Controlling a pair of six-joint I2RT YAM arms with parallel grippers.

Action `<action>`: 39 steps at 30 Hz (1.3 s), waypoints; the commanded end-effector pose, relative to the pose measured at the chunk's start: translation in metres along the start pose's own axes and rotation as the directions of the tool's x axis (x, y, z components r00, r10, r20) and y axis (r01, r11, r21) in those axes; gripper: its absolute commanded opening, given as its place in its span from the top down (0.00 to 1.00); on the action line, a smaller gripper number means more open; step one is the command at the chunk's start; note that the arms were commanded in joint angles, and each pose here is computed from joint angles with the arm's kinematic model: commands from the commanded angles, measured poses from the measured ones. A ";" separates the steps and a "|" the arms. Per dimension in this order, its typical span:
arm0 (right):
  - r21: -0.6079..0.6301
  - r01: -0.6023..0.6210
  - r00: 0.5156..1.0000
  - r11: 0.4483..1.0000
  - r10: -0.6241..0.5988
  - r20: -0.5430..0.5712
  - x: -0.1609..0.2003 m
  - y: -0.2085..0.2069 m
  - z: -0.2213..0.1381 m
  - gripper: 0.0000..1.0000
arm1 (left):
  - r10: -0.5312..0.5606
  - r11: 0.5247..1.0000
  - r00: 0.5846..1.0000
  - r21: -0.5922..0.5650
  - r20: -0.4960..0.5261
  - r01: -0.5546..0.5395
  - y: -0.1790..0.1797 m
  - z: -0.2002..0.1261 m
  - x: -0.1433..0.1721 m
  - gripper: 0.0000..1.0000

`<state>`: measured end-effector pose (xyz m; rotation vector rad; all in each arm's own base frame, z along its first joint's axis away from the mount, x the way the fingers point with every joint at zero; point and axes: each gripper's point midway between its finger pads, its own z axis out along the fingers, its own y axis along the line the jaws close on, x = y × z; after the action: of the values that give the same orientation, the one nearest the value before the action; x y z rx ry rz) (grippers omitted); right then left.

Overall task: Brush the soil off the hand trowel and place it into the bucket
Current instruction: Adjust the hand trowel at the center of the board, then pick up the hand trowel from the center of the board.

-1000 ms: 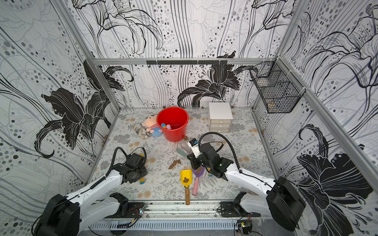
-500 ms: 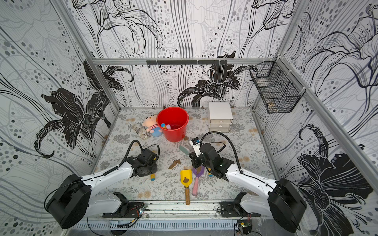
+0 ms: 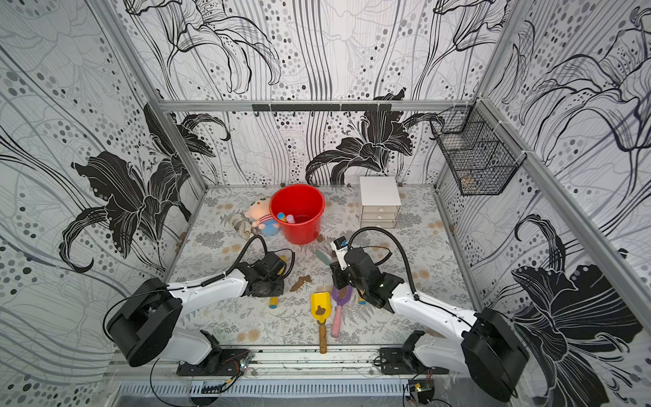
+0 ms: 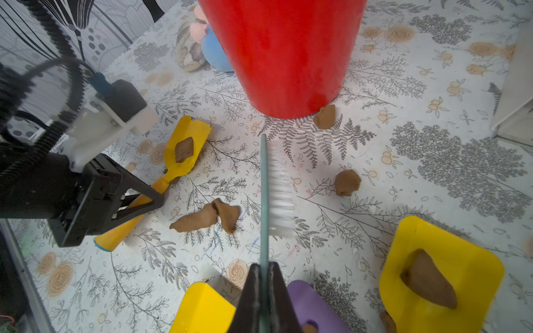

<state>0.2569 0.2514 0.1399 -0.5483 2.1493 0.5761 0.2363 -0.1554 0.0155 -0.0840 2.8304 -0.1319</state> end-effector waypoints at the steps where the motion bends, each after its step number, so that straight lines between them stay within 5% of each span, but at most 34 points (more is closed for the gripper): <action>1: 0.033 -0.016 1.000 0.999 0.016 0.000 0.002 -0.008 -0.004 1.00 | 0.045 0.999 0.999 0.031 -0.014 -0.045 -0.007 0.004 0.006 0.70; 6: 0.035 -0.017 1.000 0.999 0.017 -0.004 0.002 -0.008 -0.003 1.00 | 0.058 0.997 0.998 0.048 -0.028 -0.056 -0.014 0.000 0.024 0.58; 13: 0.017 -0.022 1.000 1.000 0.022 -0.004 -0.001 -0.004 -0.001 1.00 | -0.004 0.998 1.000 0.061 -0.028 0.006 -0.007 0.000 0.037 0.58; 28: -0.134 -0.162 0.987 0.978 0.162 -0.005 -0.019 -0.002 -0.020 1.00 | 0.007 0.987 0.999 0.162 0.035 -0.013 -0.015 -0.034 0.030 0.99; 39: -0.434 -0.370 0.924 0.822 0.375 -0.077 -0.057 0.032 -0.062 1.00 | 0.152 0.929 0.988 0.343 -0.009 -0.140 -0.047 -0.125 0.026 1.00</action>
<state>0.2469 0.2374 0.1992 -0.3417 2.1464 1.1094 0.1901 -0.1890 0.1120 0.0668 2.7568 -0.5467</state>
